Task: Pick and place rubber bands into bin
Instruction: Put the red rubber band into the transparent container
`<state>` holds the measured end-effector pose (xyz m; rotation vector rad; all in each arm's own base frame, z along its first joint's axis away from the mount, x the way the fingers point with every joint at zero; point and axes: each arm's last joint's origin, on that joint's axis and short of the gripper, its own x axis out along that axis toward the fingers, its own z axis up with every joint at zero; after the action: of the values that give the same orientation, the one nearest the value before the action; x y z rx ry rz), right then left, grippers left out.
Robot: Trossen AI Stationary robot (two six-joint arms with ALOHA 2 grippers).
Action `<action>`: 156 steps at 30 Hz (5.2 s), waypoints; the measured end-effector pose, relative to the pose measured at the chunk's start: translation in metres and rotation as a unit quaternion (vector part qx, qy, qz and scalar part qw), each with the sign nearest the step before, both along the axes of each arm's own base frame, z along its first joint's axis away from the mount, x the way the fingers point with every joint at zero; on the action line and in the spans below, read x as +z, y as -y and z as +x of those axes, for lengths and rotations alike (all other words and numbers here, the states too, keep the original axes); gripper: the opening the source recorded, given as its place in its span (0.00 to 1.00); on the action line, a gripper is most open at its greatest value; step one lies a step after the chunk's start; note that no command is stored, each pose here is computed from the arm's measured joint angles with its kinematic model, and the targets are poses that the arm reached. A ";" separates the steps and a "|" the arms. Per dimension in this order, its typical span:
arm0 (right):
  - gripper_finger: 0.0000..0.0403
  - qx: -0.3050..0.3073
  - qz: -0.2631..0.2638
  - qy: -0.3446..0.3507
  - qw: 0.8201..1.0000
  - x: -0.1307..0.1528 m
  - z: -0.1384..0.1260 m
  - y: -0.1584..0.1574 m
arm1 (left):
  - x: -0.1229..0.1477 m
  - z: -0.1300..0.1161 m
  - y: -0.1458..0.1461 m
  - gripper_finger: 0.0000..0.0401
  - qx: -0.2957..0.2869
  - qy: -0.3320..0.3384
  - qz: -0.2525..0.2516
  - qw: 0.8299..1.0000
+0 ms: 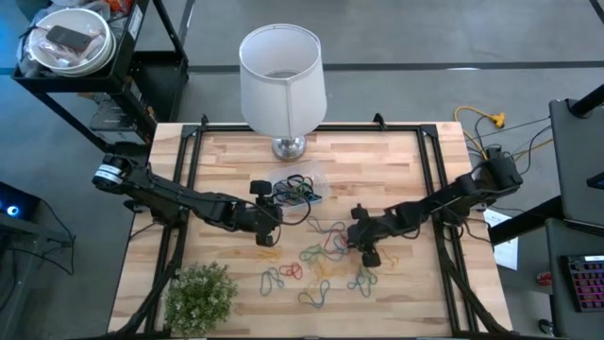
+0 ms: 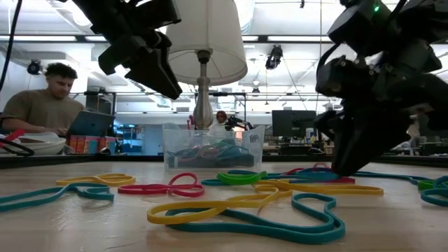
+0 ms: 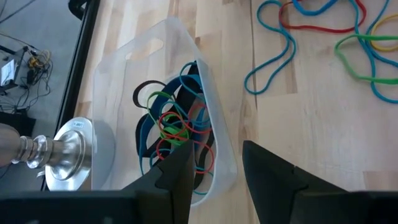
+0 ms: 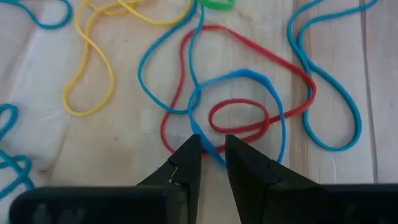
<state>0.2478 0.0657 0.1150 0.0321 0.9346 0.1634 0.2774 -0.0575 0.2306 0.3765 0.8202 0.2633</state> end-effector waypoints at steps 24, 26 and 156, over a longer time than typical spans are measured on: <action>0.10 -0.004 -0.002 0.008 1.000 0.004 0.001 0.004 | -0.001 0.000 0.000 0.30 0.000 -0.002 0.001 1.000; 0.09 0.000 -0.006 0.009 1.000 0.004 0.001 0.004 | -0.001 0.000 0.000 0.30 0.000 -0.002 0.000 1.000; 0.13 -0.053 -0.029 0.131 0.990 0.072 0.125 0.147 | -0.011 -0.005 -0.001 0.30 -0.001 -0.021 0.006 1.000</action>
<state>0.3729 -0.0817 0.1868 0.0059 0.6736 0.0399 0.2722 -0.0561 0.2195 0.3956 0.8598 0.2605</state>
